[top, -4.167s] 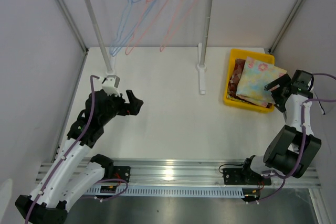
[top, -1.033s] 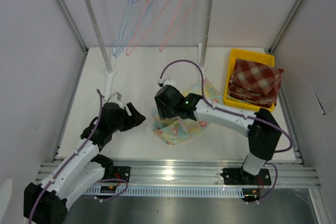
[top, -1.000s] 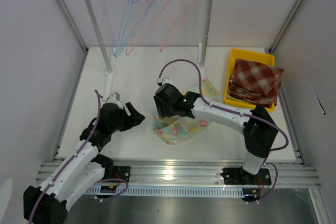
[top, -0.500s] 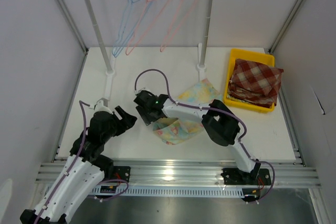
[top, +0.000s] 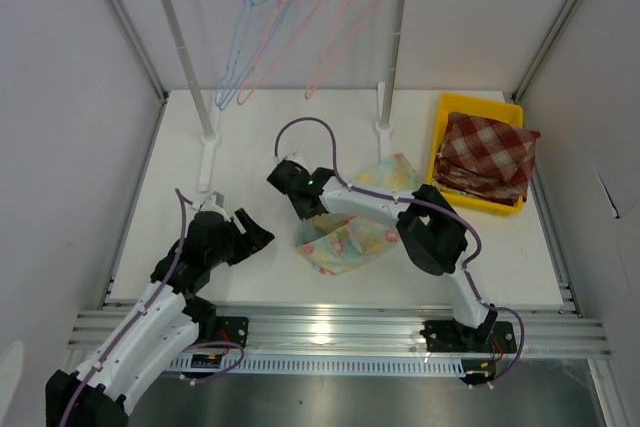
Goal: Place the skirt on the hanger
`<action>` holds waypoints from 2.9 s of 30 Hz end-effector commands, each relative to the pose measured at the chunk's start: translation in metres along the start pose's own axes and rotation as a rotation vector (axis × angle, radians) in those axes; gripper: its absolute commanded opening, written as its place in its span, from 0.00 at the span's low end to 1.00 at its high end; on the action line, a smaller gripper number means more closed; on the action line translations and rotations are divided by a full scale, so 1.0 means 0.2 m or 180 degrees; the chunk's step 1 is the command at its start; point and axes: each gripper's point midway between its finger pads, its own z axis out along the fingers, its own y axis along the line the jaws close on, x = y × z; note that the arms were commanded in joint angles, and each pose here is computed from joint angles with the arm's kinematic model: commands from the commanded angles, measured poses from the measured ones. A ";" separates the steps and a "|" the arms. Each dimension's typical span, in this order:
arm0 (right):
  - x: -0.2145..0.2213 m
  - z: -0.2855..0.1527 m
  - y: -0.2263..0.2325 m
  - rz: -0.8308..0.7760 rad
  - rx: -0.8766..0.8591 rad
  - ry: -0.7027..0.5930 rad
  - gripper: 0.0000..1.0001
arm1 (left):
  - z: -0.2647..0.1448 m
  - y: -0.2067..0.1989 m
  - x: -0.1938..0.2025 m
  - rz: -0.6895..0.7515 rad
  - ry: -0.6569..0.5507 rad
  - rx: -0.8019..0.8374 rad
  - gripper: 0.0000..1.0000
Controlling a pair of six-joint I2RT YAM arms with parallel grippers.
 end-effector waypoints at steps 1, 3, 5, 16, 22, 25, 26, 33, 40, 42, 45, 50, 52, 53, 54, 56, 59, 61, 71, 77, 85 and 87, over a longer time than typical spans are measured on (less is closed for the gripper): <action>-0.23 -0.35 -0.13 0.0355 0.0083 -0.0508 0.00 | 0.03 -0.14 0.01 0.0066 0.0084 0.0390 0.75; -0.28 -0.48 -0.19 0.0472 0.0087 -0.0660 0.00 | 0.05 -0.17 0.02 0.0119 0.0132 0.0468 0.78; -0.31 -0.60 -0.23 0.0589 0.0057 -0.0763 0.00 | 0.05 -0.21 0.02 0.0155 0.0156 0.0543 0.81; -0.15 -0.95 -0.46 0.1124 0.0146 -0.0991 0.00 | 0.13 -0.39 0.03 0.0351 0.0249 0.0672 0.86; 0.13 -1.07 -0.58 0.1553 0.0147 -0.1022 0.00 | 0.19 -0.35 0.06 0.0388 0.0334 0.0543 0.81; 0.25 -1.08 -0.64 0.1722 0.0160 -0.0999 0.00 | 0.22 -0.34 0.09 0.0436 0.0393 0.0523 0.80; 0.30 -1.06 -0.66 0.1735 0.0197 -0.0968 0.00 | 0.23 -0.35 0.11 0.0451 0.0431 0.0527 0.79; 0.43 -1.08 -0.70 0.1902 0.0200 -0.0934 0.00 | 0.26 -0.41 0.17 0.0569 0.0556 0.0526 0.76; 0.58 -1.04 -0.74 0.1979 0.0297 -0.0797 0.00 | 0.27 -0.43 0.19 0.0640 0.0605 0.0512 0.67; 0.61 -1.03 -0.74 0.1988 0.0294 -0.0767 0.00 | 0.26 -0.43 0.19 0.0650 0.0590 0.0494 0.60; 0.66 -1.01 -0.73 0.2015 0.0302 -0.0723 0.00 | 0.24 -0.43 0.15 0.0741 0.0487 0.0472 0.63; 0.67 -1.01 -0.74 0.2039 0.0320 -0.0734 0.00 | 0.23 -0.45 0.08 0.0902 0.0398 0.0339 0.64; 0.67 -1.03 -0.75 0.2039 0.0324 -0.0747 0.00 | 0.24 -0.44 0.09 0.0925 0.0427 0.0303 0.64; 0.67 -1.03 -0.75 0.2046 0.0328 -0.0757 0.00 | 0.24 -0.44 0.09 0.0927 0.0440 0.0287 0.63; 0.67 -1.04 -0.75 0.2049 0.0337 -0.0770 0.00 | 0.24 -0.44 0.09 0.0932 0.0443 0.0284 0.63; 0.67 -1.05 -0.76 0.2055 0.0334 -0.0783 0.00 | 0.24 -0.44 0.09 0.0931 0.0441 0.0294 0.63; 0.68 -1.06 -0.77 0.2070 0.0340 -0.0791 0.00 | 0.23 -0.45 0.08 0.0975 0.0438 0.0291 0.61; 0.68 -1.06 -0.78 0.2079 0.0350 -0.0798 0.00 | 0.23 -0.44 0.09 0.0998 0.0480 0.0271 0.60; 0.68 -1.07 -0.79 0.2091 0.0354 -0.0818 0.00 | 0.11 -0.54 0.31 0.1347 0.0932 0.0701 0.57; 0.67 -1.08 -0.79 0.2103 0.0345 -0.0828 0.00 | 0.06 -0.48 0.45 0.1456 0.1118 0.0588 0.58; 0.70 -1.08 -0.79 0.2139 0.0359 -0.0803 0.00 | -0.01 -0.41 0.60 0.1575 0.1316 0.0541 0.59; 0.70 -1.08 -0.79 0.2159 0.0346 -0.0811 0.00 | -0.01 -0.37 0.64 0.1594 0.1359 0.0475 0.59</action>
